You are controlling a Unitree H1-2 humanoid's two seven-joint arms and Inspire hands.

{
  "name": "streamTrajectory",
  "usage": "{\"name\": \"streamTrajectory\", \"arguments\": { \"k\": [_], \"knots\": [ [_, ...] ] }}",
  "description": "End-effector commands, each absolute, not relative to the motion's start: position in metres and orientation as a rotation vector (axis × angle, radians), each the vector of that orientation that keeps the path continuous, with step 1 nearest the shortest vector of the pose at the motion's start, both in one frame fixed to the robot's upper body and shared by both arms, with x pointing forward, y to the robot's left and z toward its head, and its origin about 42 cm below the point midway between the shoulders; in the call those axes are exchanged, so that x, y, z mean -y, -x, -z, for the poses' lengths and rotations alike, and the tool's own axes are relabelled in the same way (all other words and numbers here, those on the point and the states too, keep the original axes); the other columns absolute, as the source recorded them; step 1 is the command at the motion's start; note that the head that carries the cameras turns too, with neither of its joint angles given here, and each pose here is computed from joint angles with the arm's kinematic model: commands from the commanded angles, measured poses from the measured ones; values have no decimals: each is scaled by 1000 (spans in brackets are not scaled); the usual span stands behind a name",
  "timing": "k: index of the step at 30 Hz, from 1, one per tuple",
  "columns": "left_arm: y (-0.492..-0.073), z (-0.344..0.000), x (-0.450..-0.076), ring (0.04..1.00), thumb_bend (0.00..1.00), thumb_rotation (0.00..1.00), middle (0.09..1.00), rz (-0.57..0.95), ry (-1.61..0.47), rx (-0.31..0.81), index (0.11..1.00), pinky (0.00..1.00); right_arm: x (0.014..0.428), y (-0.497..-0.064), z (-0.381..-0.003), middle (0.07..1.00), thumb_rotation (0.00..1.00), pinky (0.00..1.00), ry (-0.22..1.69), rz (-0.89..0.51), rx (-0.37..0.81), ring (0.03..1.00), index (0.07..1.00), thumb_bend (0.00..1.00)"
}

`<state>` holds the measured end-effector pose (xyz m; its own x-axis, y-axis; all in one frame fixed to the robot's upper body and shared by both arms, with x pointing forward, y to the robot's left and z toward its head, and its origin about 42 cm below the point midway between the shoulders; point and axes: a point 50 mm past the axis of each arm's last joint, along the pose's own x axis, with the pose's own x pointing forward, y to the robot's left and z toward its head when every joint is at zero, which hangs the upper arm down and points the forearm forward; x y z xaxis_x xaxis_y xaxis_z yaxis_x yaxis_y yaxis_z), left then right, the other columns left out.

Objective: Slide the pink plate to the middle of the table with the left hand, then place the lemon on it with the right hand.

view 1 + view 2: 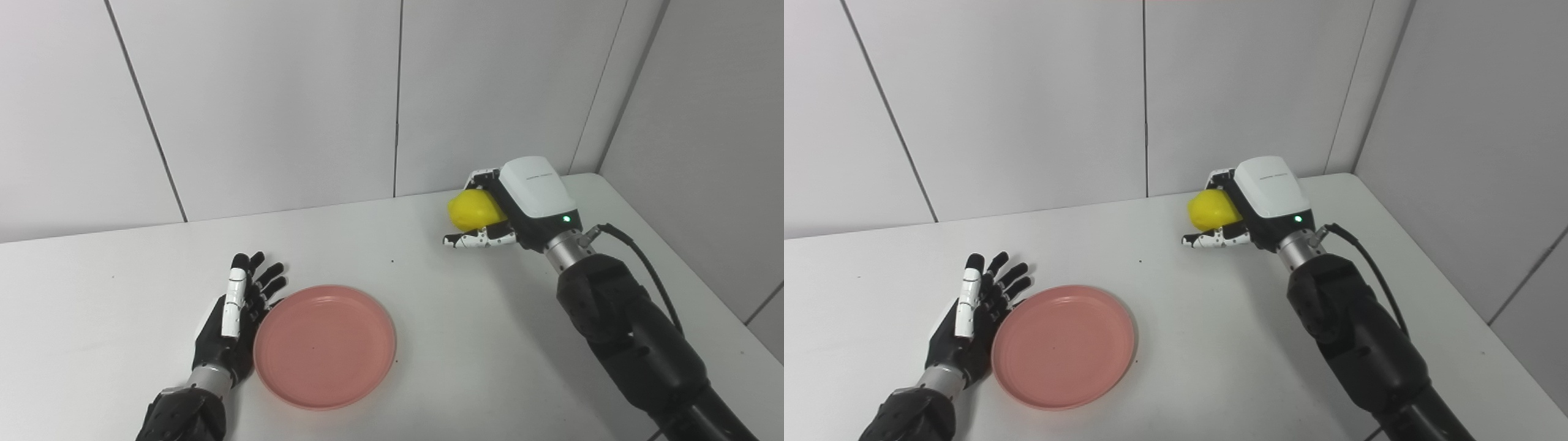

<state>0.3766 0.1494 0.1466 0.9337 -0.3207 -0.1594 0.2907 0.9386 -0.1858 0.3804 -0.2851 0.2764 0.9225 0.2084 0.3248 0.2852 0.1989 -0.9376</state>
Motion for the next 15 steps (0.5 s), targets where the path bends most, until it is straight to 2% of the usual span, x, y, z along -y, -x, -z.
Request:
{"name": "streamTrajectory", "arguments": {
  "k": [1,5,11,15],
  "knots": [
    [-362,-114,-149,903,660,1000,893,291,144,-349,963,913,277,-384,-307,259,320,142,1375,96,530,193,302,541],
    [-361,-114,-145,893,680,1000,878,287,135,-351,953,921,261,-384,-311,221,159,117,1368,65,575,160,249,519],
    [-360,-113,-135,885,685,1000,871,280,122,-356,952,924,239,-382,-313,214,104,107,1342,-6,634,152,248,547],
    [-359,-114,-125,879,691,1000,868,282,119,-354,951,918,221,-382,-311,244,76,127,1337,-78,684,177,288,539]
  ]
}}
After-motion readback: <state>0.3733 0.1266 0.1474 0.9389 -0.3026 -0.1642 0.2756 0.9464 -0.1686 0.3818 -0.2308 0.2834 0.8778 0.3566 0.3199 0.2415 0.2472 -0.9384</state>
